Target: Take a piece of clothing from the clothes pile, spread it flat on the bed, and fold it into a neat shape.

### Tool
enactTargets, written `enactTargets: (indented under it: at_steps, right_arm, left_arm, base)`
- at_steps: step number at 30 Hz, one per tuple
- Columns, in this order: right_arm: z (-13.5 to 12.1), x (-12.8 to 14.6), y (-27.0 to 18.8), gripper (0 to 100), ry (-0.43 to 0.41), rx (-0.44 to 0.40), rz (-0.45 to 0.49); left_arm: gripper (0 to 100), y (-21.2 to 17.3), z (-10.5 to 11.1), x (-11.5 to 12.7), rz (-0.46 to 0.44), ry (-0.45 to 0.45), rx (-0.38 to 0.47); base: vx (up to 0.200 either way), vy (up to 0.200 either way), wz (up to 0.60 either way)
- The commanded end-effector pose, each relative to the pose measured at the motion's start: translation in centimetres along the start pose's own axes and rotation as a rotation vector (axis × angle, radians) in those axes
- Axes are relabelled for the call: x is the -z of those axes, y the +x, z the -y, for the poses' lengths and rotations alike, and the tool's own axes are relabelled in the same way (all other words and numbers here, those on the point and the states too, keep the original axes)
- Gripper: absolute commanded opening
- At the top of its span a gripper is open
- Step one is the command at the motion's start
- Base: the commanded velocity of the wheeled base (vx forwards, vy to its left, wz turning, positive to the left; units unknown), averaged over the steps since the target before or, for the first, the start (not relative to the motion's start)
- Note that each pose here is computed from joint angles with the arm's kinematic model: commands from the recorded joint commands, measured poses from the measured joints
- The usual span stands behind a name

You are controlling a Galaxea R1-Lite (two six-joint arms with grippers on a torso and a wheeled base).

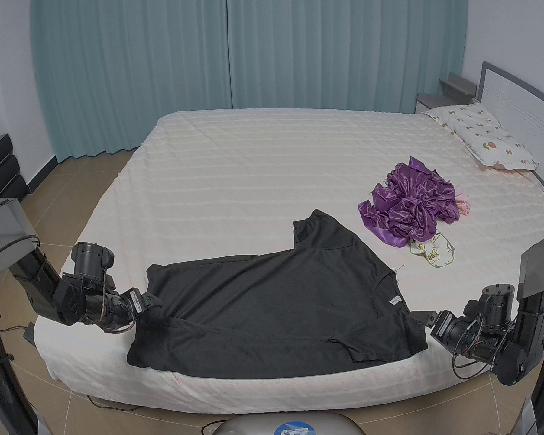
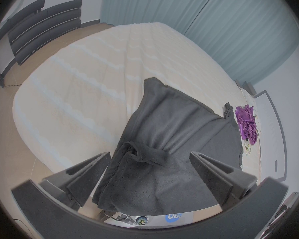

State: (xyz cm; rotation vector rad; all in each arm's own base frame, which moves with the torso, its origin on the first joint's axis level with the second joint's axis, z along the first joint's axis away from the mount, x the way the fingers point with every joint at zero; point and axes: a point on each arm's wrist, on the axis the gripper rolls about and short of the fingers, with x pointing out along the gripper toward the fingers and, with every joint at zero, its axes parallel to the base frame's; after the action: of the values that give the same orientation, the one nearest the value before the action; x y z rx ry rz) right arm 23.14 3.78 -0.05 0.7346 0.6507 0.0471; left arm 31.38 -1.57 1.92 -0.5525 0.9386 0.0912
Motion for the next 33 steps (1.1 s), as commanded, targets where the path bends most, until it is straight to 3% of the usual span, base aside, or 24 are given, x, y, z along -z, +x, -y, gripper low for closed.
enactTargets:
  at_steps: [1, 2, 3, 10, 13, 18, 33]
  right_arm:
    - [0.0, 0.1, 0.3, 100, -0.003, -0.004, -0.002]
    - [0.0, 0.1, 0.3, 100, -0.003, -0.004, -0.002]
    - [0.0, 0.1, 0.4, 100, -0.004, -0.010, 0.001]
    - [0.0, 0.1, 0.5, 100, -0.058, -0.012, -0.005]
    - [0.0, 0.1, 1.1, 100, -0.160, -0.059, -0.045]
    - [-0.3, -0.6, 3.4, 100, -0.253, -0.076, -0.046]
    - [-0.2, -2.1, 7.2, 100, -0.373, -0.068, -0.078]
  left_arm:
    - [100, 1.7, -0.3, 0.7, -0.042, 0.000, -0.019]
    - [100, 1.7, -0.3, 0.7, -0.042, 0.000, -0.019]
    - [0, 2.2, -0.3, 0.6, -0.043, -0.011, -0.020]
    - [0, 3.2, -0.3, 0.1, -0.033, -0.082, -0.033]
    - [0, 3.1, -0.3, 0.2, -0.033, -0.105, -0.038]
    - [0, 3.0, -0.5, 0.2, -0.031, -0.110, -0.043]
    - [0, 3.1, -0.6, 0.3, -0.035, -0.134, -0.047]
  base:
    - [0.000, 0.000, 0.00]
    - [0.000, 0.000, 0.00]
    - [0.000, 0.000, 0.00]
    - [0.000, 0.000, 0.00]
    - [0.000, 0.000, 0.00]
    - [0.000, 0.000, 0.00]
    - [0.000, 0.000, 0.00]
